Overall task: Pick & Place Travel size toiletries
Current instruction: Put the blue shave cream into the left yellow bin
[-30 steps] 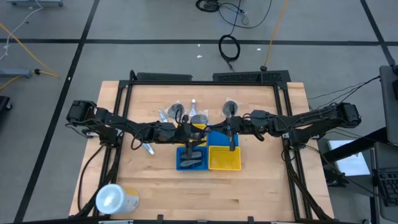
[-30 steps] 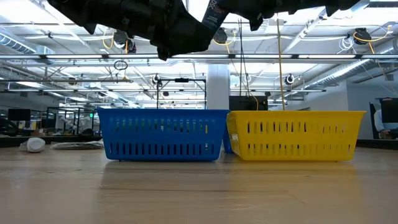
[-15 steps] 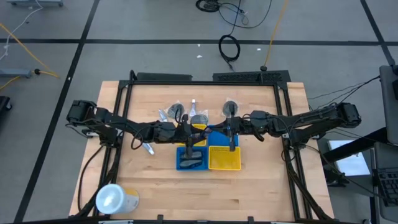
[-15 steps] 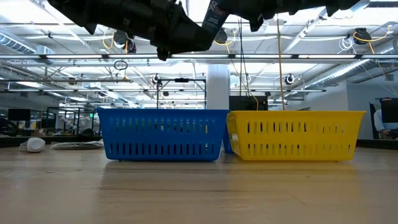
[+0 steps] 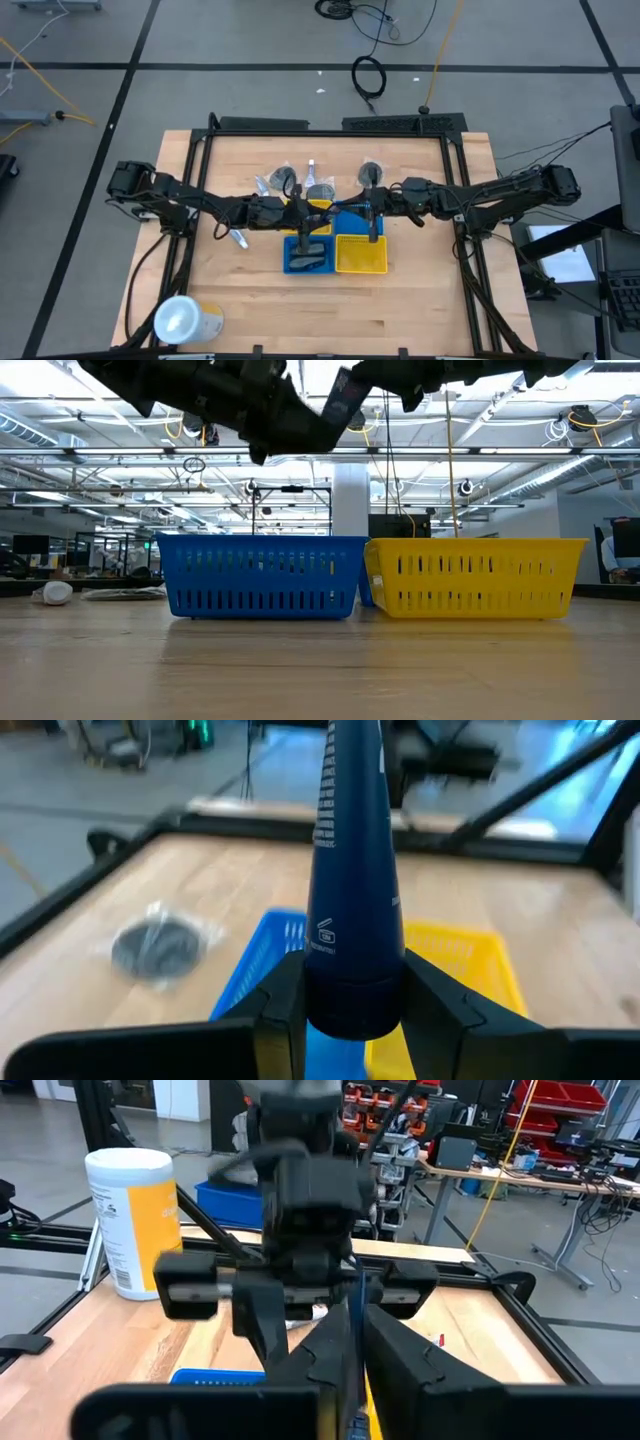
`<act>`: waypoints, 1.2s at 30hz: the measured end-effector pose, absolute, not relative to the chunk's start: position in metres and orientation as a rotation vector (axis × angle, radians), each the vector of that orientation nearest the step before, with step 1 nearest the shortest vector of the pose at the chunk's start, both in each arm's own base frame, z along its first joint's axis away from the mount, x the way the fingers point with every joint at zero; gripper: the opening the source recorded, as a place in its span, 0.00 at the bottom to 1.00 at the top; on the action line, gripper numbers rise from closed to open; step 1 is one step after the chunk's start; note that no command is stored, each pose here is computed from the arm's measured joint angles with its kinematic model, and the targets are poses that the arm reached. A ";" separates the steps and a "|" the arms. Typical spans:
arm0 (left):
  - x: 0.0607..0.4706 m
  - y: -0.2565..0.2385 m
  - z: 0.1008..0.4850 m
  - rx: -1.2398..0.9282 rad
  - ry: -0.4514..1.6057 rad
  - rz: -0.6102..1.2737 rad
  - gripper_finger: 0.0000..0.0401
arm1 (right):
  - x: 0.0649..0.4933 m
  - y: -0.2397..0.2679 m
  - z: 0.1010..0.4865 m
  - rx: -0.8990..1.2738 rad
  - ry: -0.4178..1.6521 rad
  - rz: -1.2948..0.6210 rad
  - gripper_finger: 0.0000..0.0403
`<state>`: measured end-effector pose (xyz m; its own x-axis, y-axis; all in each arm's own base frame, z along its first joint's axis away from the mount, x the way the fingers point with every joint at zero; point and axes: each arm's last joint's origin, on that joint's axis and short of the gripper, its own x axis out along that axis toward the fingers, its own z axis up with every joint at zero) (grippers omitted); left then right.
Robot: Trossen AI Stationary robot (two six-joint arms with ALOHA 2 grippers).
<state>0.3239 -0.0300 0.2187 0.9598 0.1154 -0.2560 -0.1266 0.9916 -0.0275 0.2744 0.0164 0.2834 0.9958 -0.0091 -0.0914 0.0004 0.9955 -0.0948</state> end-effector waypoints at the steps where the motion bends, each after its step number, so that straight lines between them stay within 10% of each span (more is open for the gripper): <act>1: 0.323 -0.030 0.217 -0.044 0.280 0.130 0.26 | 0.274 0.016 0.283 -0.095 0.092 -0.005 0.09; 15: 0.302 -0.018 0.192 -0.111 0.639 0.217 0.26 | 0.274 0.017 0.278 -0.109 0.149 0.000 0.32; 36: 0.291 0.000 0.180 -0.225 0.780 0.372 0.26 | 0.273 0.017 0.274 -0.105 0.188 0.001 0.31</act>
